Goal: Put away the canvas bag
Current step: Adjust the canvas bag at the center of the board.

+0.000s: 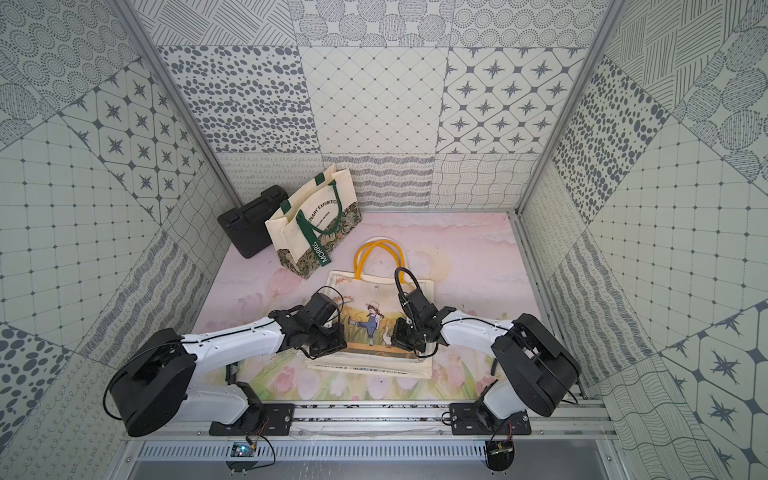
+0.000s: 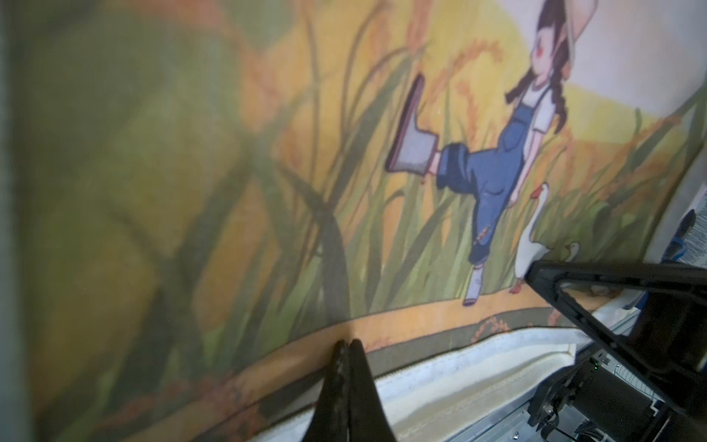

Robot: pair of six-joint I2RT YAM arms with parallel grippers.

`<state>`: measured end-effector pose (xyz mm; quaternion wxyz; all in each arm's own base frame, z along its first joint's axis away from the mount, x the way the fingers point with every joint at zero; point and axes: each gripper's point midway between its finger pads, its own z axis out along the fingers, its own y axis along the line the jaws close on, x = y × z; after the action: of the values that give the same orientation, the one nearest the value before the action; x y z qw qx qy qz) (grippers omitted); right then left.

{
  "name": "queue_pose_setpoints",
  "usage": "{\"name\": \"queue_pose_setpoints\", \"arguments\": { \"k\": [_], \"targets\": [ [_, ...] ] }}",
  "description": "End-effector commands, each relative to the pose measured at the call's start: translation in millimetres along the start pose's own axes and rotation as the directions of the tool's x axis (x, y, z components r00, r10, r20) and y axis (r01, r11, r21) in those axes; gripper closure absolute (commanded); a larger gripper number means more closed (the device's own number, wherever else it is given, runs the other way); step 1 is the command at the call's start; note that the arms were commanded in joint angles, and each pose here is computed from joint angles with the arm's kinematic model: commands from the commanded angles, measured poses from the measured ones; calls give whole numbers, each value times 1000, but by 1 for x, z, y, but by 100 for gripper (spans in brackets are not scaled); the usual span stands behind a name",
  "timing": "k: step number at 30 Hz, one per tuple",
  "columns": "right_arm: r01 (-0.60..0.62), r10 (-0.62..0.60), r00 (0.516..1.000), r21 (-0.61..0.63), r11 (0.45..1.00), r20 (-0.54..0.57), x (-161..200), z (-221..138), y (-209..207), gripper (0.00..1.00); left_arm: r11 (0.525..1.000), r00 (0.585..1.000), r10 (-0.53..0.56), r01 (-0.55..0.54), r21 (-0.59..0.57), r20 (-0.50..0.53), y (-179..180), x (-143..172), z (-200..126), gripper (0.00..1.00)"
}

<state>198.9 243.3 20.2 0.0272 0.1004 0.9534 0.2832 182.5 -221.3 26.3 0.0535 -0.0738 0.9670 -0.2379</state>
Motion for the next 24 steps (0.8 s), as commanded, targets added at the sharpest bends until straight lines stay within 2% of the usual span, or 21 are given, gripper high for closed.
{"name": "queue_pose_setpoints", "arguments": {
  "k": [1, 9, 16, 20, 24],
  "targets": [
    [-58, 56, 998, 187, 981, 13, 7, 0, -57, 95, 997, 999, -40, 42, -71, 31, 26, -5, 0, 100],
    [-131, 94, 987, 317, 939, 129, -2, -39, -102, 95, 993, 997, -62, 67, -96, 52, 46, -11, -12, 100],
    [-150, 105, 983, 322, 935, 153, -3, -57, -112, 95, 993, 996, -59, 65, -100, 65, 47, -14, -17, 100],
    [-152, 120, 984, 268, 951, 133, -3, -52, -101, 94, 999, 996, -14, 18, -46, 89, 27, -24, -27, 100],
    [-145, 116, 982, 205, 968, 148, -8, -58, -84, 94, 998, 985, 52, -58, 33, 166, -4, -43, -50, 100]
  ]
}}
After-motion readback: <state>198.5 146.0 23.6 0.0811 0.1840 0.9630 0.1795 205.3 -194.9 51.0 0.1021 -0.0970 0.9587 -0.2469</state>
